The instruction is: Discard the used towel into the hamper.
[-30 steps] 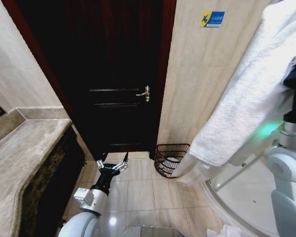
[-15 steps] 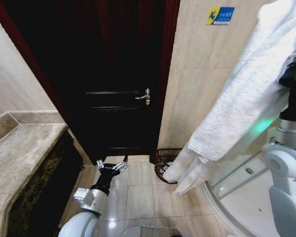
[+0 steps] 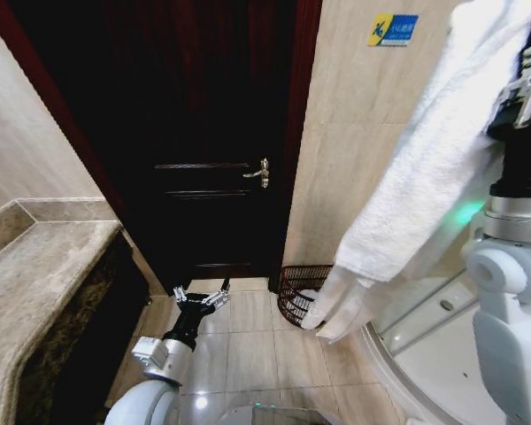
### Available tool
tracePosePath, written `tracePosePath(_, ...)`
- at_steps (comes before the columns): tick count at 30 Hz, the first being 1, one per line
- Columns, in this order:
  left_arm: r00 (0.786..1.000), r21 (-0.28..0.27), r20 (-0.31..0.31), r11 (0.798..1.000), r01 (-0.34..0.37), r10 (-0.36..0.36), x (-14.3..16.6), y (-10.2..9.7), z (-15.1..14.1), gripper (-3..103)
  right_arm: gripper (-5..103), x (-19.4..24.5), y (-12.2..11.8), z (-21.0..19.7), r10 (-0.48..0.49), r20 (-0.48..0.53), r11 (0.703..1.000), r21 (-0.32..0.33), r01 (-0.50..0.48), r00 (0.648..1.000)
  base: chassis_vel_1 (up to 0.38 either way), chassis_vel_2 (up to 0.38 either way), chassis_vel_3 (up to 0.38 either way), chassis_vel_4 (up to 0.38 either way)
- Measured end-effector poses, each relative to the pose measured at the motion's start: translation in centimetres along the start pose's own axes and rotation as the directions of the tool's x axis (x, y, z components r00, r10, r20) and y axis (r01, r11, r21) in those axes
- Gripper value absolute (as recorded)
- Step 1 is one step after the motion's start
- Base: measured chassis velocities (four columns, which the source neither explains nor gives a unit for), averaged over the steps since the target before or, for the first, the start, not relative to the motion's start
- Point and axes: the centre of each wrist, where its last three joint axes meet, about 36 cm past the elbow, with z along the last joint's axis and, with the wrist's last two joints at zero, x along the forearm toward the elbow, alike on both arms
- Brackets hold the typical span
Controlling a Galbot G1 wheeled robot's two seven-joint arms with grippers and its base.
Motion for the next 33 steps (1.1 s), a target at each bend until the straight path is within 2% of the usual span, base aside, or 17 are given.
tracePosePath(10,1.0,0.0,0.0,1.0,0.0,0.0,0.0,0.0,0.0,100,13,-0.7,-0.3,0.4,-0.005,0.007,1.0,0.004,0.005,1.0,-0.088,0.08,0.095,-0.091)
tracePosePath(14,1.0,0.0,0.0,1.0,0.0,0.0,0.0,0.0,0.0,100,13,-1.0,-0.2,0.8,-0.023,0.028,1.0,-0.018,0.023,0.999,-0.164,0.143,0.135,-0.147)
tracePosePath(16,1.0,0.0,0.0,1.0,0.0,0.0,0.0,0.0,0.0,100,13,-1.5,-0.6,1.8,-0.06,0.044,0.998,-0.032,0.061,0.997,-0.095,0.119,0.119,-0.102)
tracePosePath(21,1.0,0.0,0.0,1.0,0.0,0.0,0.0,0.0,0.0,100,13,-3.5,-1.4,3.3,-0.081,0.089,0.996,-0.028,0.084,0.993,-0.036,0.05,0.045,-0.029)
tracePosePath(33,1.0,0.0,0.0,1.0,0.0,0.0,0.0,0.0,0.0,100,13,-4.8,-2.3,5.6,-0.086,0.101,0.996,-0.021,0.088,0.991,0.0,0.0,0.0,0.0)
